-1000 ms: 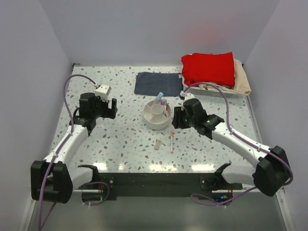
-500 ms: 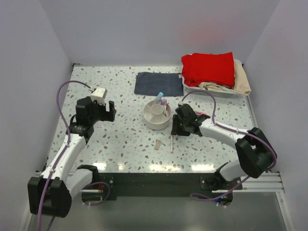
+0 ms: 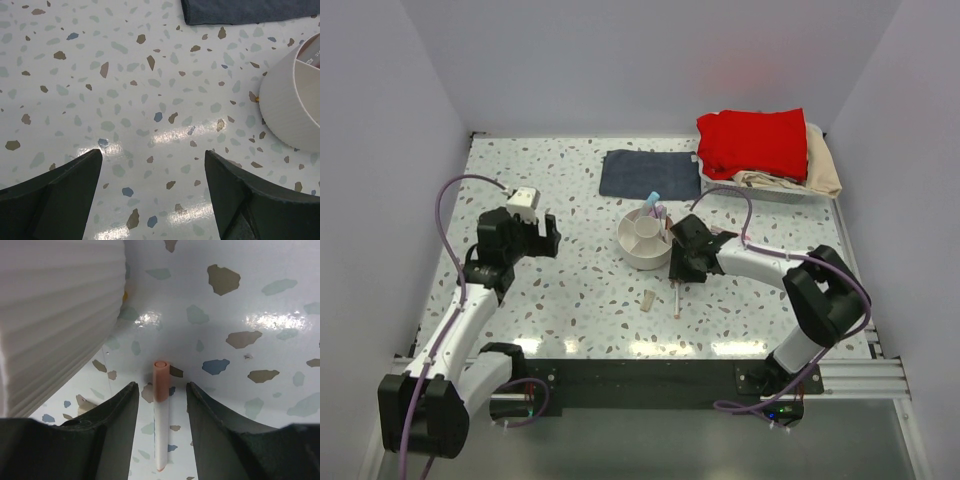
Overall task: Sort the stationery into containers
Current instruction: Pick up the pen from the center of the board.
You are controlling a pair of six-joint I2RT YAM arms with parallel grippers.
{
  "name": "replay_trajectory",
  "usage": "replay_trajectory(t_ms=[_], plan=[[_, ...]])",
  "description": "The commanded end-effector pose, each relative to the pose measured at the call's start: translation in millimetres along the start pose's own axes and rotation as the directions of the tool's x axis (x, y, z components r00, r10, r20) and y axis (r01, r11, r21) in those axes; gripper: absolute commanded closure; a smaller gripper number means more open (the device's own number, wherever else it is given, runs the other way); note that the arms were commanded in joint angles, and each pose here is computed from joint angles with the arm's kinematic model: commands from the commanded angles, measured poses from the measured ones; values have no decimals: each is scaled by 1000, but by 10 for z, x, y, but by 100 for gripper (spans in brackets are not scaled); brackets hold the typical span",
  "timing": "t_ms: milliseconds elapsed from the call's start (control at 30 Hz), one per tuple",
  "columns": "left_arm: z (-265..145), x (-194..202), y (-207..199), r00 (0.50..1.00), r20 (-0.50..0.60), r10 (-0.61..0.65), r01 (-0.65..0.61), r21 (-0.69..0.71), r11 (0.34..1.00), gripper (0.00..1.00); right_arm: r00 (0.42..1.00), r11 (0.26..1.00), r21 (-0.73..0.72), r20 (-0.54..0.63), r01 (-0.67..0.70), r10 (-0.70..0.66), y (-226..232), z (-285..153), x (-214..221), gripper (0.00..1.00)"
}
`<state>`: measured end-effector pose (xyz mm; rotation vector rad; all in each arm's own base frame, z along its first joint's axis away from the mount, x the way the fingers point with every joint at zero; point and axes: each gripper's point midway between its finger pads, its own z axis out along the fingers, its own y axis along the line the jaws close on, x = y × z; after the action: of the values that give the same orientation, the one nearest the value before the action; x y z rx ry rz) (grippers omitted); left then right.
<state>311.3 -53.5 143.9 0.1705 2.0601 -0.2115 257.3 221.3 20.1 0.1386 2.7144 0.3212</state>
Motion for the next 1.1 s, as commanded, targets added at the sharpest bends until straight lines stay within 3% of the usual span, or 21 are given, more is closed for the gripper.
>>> replay_trajectory(t_ms=[0, 200, 300, 400, 433, 567, 700, 900, 1000, 1067], plan=[[-24, -131, 60, 998, 49, -33, 34, -26, 999, 12, 999, 978, 204, -18, -44, 49, -328, 93, 114, 55], [-21, -189, 78, 996, 67, -51, 53, -29, 998, 12, 995, 950, 312, -96, -1, 32, -642, 202, 410, 62], [-13, -157, 83, 996, 62, -57, 59, -31, 998, 12, 995, 949, 314, -93, 8, 22, -650, 223, 402, 71], [6, -139, 85, 996, 62, -64, 66, -29, 997, 12, 996, 950, 311, -89, 21, 7, -683, 238, 421, 88], [14, -132, 83, 996, 60, -66, 68, -27, 997, 12, 996, 951, 307, -85, 24, 2, -682, 239, 414, 100], [51, -173, 76, 995, 67, -72, 73, -18, 997, 12, 998, 962, 267, -43, 57, -47, -620, 180, 283, 100], [73, -312, 55, 995, 83, -61, 61, -1, 998, 12, 978, 966, 198, 95, 166, -187, -450, -284, -205, 100], [177, -382, 82, 997, 81, -8, 8, 2, 1000, 13, 908, 962, 67, 319, 264, -271, -130, -1256, -827, 100], [221, -389, 84, 997, 78, 2, -3, 7, 1000, 13, 854, 953, -48, 458, 301, -247, 148, -1499, -1050, 100], [252, -391, 54, 997, 70, 13, -15, 29, 999, 13, 770, 928, -122, 601, 352, -213, 405, -1689, -1303, 100]])
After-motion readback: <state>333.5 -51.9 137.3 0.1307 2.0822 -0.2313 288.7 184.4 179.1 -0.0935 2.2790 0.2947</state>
